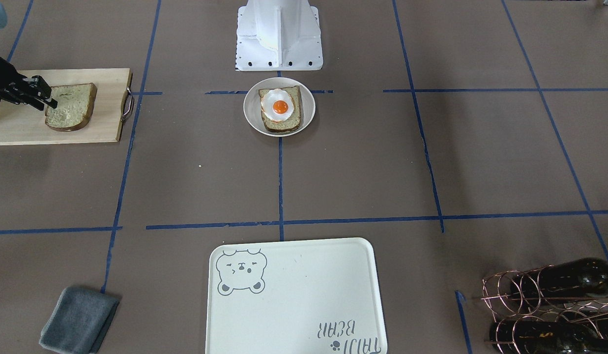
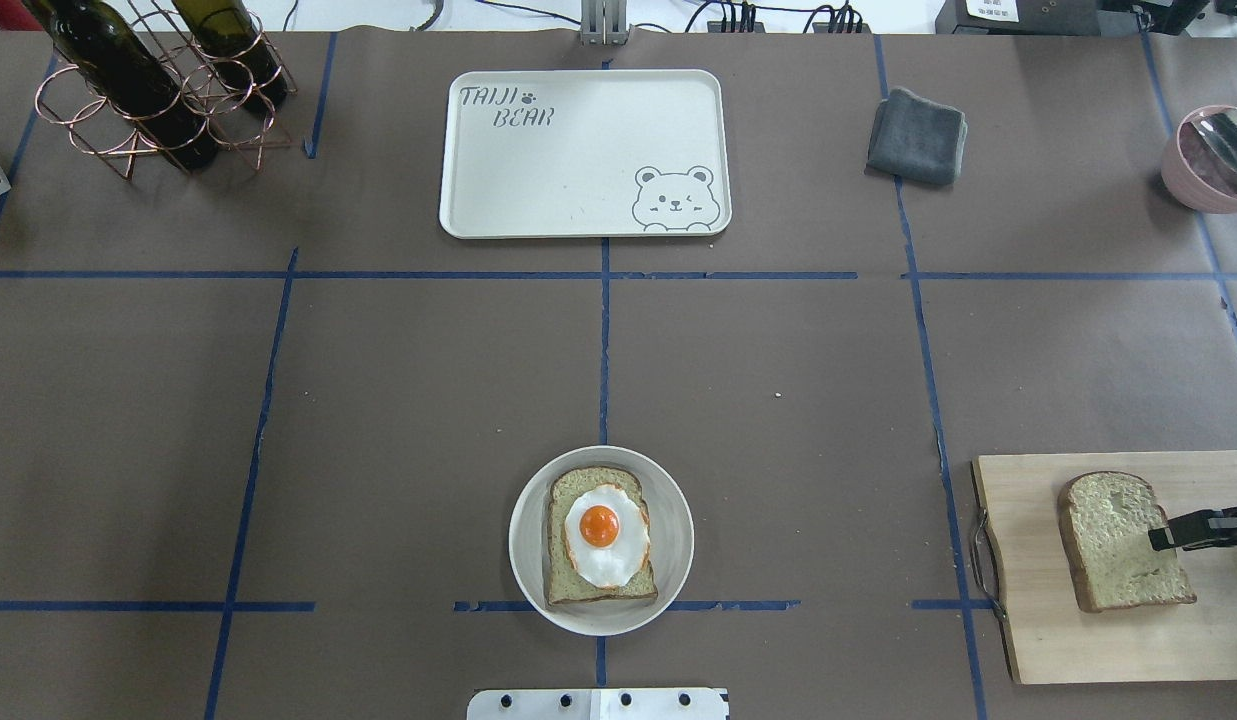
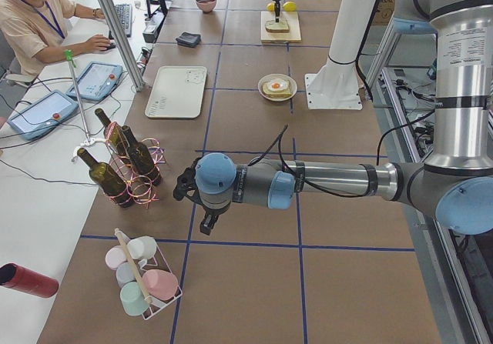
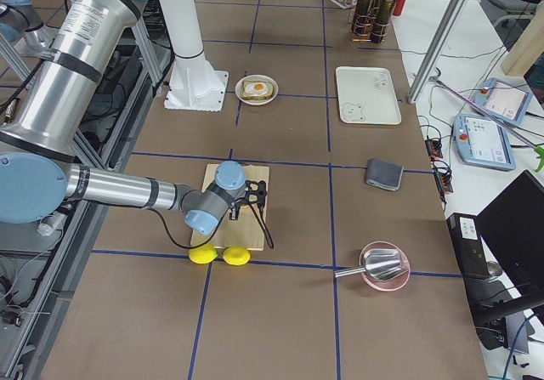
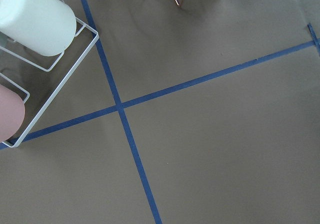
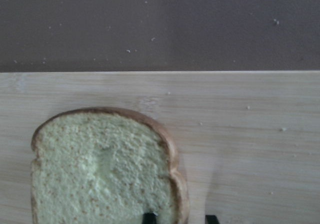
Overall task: Make sandwich and place on tray
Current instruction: 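Lower the right gripper and grasp the bread slice's edge, then lift the bread slice and carry it over the egg plate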
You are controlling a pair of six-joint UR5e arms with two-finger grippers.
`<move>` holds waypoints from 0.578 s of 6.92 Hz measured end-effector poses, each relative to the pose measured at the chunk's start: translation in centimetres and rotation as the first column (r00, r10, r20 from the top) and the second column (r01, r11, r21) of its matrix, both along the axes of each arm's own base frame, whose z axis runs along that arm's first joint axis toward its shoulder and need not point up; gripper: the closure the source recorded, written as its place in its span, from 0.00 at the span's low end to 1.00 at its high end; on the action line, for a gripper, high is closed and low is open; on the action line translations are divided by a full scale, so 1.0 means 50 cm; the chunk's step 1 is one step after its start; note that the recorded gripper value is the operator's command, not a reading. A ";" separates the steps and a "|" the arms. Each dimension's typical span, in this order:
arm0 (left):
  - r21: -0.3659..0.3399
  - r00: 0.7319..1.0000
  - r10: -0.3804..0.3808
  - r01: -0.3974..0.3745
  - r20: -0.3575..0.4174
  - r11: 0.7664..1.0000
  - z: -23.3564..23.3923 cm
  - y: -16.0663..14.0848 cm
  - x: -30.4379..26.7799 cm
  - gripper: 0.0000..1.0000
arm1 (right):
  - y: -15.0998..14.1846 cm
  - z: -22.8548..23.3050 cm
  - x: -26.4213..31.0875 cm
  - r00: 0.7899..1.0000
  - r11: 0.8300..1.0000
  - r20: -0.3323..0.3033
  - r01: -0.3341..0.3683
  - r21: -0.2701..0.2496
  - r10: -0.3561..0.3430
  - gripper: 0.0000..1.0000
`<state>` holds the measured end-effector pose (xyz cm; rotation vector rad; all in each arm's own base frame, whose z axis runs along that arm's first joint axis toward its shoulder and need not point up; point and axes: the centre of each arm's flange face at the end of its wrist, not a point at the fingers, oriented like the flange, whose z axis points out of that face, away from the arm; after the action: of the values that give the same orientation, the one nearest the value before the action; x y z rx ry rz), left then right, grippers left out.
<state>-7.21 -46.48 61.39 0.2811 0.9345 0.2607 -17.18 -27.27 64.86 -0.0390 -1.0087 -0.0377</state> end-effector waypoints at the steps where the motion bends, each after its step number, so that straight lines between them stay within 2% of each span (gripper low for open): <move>1: -0.001 1.000 0.000 0.000 0.000 1.000 0.001 0.000 0.000 0.00 | 0.001 -0.003 -0.004 1.000 1.000 0.006 0.005 0.003 -0.005 1.00; 4: -0.002 1.000 0.000 0.000 0.000 1.000 0.002 0.000 0.000 0.00 | 0.005 -0.016 -0.005 0.999 0.999 0.045 0.016 0.030 -0.017 1.00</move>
<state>-7.23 -46.47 61.49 0.2794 0.9348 0.2593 -17.45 -27.04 64.05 -0.0189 -1.0530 -0.0689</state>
